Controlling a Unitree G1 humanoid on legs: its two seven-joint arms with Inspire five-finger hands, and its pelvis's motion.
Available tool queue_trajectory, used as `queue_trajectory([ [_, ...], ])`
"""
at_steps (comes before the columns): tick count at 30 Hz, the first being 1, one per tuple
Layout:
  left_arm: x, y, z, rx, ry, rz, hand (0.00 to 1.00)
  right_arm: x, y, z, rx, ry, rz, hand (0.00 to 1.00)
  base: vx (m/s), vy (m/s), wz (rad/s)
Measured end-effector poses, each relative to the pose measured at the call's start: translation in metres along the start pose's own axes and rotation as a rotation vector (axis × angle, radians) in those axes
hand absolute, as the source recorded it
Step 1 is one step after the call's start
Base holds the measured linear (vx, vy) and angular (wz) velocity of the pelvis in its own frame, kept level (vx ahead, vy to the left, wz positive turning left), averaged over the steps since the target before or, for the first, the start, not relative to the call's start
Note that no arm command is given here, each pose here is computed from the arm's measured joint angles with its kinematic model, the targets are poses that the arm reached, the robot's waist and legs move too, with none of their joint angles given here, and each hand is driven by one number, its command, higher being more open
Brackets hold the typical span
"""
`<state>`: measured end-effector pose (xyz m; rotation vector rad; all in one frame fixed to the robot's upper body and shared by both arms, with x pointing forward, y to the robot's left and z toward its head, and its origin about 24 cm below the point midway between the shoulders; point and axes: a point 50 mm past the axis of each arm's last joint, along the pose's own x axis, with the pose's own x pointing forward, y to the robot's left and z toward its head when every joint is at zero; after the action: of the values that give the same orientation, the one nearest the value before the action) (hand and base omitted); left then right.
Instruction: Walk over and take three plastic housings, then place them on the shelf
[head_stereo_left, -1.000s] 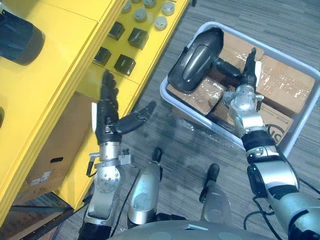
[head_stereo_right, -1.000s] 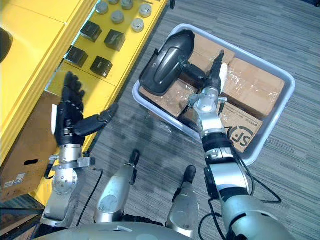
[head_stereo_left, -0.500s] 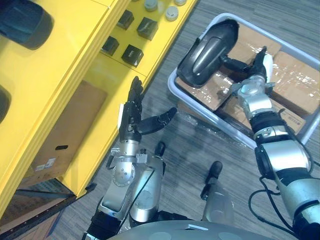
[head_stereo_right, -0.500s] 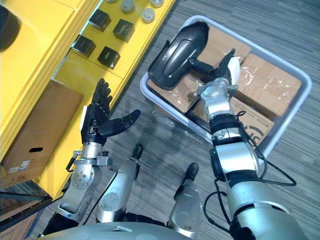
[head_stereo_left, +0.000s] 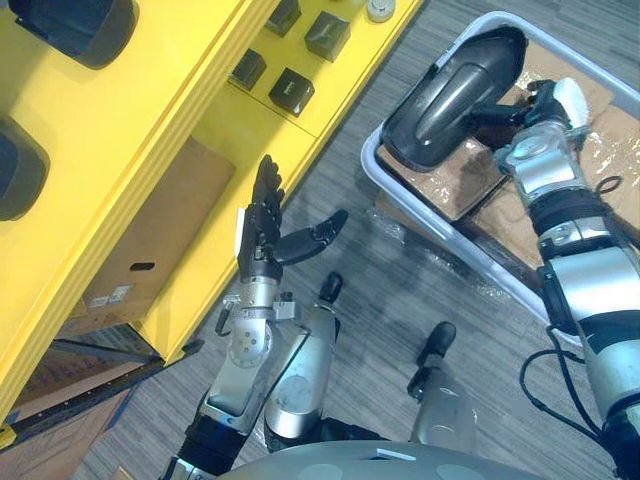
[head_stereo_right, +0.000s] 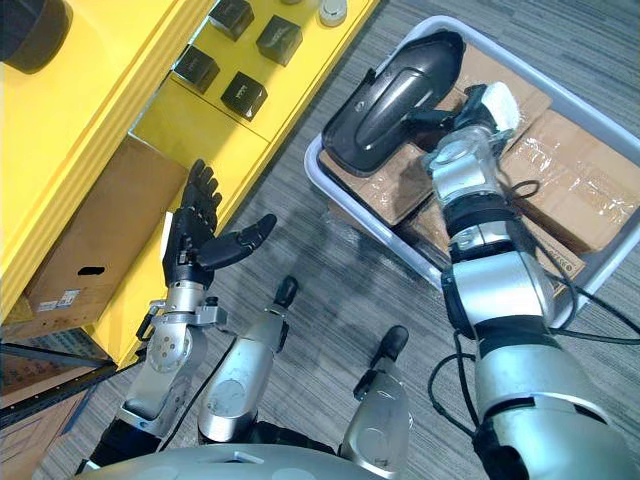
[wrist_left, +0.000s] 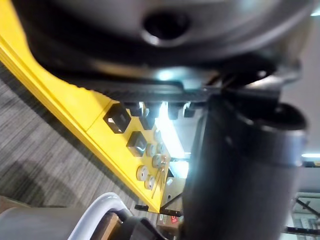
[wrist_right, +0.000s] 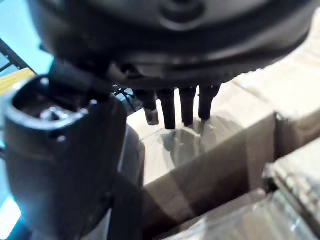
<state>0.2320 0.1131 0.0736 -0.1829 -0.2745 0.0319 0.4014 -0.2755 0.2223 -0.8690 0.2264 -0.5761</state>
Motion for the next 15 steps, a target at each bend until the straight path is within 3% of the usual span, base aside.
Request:
queue_trajectory([
  [5, -0.002, -0.002, -0.002, -0.001, 0.015, -0.007, 1.0, -0.001, 0.005, -0.002, -0.248, 0.032, 0.092, 0.0, -0.03, -0.041, -0.01],
  [8, -0.003, -0.003, -0.003, 0.002, 0.025, -0.011, 1.0, -0.003, 0.021, -0.021, -0.332, 0.147, 0.199, 0.0, -0.02, -0.031, 0.03],
  [15, -0.01, 0.001, -0.003, -0.003, 0.042, -0.017, 1.0, 0.001, 0.014, -0.029, -0.361, 0.172, 0.161, 0.0, -0.01, -0.011, 0.01],
])
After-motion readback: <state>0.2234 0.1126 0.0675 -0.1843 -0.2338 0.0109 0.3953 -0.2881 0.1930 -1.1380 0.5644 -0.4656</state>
